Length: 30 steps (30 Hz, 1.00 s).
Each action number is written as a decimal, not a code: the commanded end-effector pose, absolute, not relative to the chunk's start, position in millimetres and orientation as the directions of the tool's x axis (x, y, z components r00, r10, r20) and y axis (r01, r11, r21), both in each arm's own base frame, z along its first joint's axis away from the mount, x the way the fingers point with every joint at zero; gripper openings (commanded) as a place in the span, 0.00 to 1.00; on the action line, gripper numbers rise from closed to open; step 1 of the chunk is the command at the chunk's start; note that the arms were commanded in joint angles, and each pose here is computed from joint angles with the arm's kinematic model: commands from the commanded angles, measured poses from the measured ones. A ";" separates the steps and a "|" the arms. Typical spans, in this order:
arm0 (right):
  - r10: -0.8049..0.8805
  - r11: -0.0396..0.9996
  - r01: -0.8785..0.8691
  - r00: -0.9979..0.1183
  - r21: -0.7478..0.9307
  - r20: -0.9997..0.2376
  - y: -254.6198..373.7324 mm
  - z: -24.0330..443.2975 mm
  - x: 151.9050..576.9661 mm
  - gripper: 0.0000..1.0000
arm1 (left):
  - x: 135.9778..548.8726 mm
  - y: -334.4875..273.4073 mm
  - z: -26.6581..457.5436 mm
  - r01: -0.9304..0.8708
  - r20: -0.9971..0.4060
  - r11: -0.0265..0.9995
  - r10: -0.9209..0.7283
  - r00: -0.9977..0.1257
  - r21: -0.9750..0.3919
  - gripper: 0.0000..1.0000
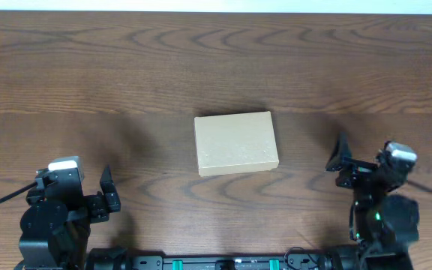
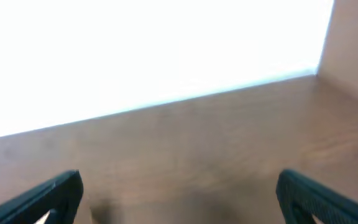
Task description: Pack container
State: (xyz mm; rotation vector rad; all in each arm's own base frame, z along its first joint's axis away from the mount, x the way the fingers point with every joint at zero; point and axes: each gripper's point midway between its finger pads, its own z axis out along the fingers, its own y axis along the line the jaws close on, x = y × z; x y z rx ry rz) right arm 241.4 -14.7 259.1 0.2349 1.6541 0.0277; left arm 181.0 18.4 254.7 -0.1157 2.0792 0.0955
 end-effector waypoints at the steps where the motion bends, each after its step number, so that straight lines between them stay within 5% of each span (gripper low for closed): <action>1: 0.075 0.994 0.085 -0.070 0.069 -0.995 -6.2 240.0 243.8 0.99 | 180.7 20.1 253.4 -0.134 -0.871 0.991 -0.049 -0.488 0.019 0.95; 9: 0.007 1.000 0.009 -0.035 0.007 -0.999 8.0 206.0 249.0 0.99 | 180.7 20.1 253.4 -0.134 -0.871 0.991 -0.049 -0.488 0.019 0.95; 30: -0.210 0.975 -0.111 -0.158 -0.194 -0.965 23.2 154.9 244.4 0.99 | 180.7 20.1 253.4 -0.134 -0.871 0.991 -0.049 -0.488 0.019 0.96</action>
